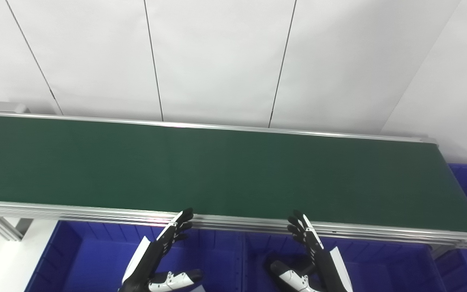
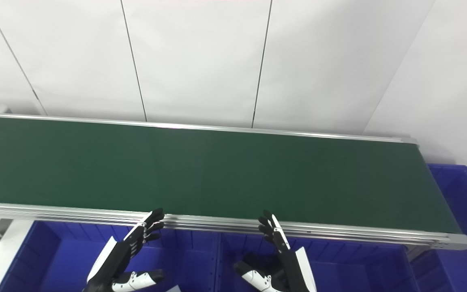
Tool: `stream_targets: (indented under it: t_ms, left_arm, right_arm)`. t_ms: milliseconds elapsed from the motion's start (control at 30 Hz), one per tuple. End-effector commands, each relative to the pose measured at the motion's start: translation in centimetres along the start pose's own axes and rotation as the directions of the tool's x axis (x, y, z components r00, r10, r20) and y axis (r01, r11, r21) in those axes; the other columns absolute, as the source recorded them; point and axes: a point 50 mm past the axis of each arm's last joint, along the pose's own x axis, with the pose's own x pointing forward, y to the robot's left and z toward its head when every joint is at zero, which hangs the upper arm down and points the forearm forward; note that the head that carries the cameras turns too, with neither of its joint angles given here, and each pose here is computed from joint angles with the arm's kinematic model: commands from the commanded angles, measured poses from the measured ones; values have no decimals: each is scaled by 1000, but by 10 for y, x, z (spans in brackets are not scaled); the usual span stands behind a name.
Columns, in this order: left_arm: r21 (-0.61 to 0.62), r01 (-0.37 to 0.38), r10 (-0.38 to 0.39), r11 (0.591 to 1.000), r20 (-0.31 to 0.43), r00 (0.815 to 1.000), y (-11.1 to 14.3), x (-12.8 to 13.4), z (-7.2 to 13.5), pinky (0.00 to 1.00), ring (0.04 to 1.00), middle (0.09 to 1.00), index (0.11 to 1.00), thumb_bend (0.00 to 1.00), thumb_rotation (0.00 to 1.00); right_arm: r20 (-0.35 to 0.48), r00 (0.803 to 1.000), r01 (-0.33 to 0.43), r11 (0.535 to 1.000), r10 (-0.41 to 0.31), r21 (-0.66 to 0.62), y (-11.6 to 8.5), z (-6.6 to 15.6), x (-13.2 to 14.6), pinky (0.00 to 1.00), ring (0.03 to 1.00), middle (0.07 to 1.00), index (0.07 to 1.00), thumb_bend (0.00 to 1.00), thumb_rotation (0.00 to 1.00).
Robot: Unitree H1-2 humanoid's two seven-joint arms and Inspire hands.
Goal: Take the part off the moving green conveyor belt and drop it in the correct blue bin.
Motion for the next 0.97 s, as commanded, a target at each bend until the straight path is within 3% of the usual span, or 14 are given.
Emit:
stream_targets:
  t_ms: [0,100,233,933]
  left_arm:
    - [31,-5,3,1000,66,998,3,6,8,845,894,926,922,861,622]
    - [124,18,-26,992,64,998,4,9,7,832,897,925,925,849,654]
    - [154,35,-45,988,60,997,3,11,4,845,917,939,927,857,650]
    - [86,34,-39,996,54,998,0,14,-4,847,922,943,924,848,648]
  right_arm:
    - [46,999,16,1000,-16,-1,0,11,3,864,896,922,964,763,619]
    - [34,999,5,1000,-4,-25,1,11,3,859,893,925,960,753,652]
    - [27,1000,3,999,-2,-38,3,9,4,838,884,921,949,749,676]
    - [4,1000,-21,998,21,-66,2,7,4,818,896,925,899,733,691]
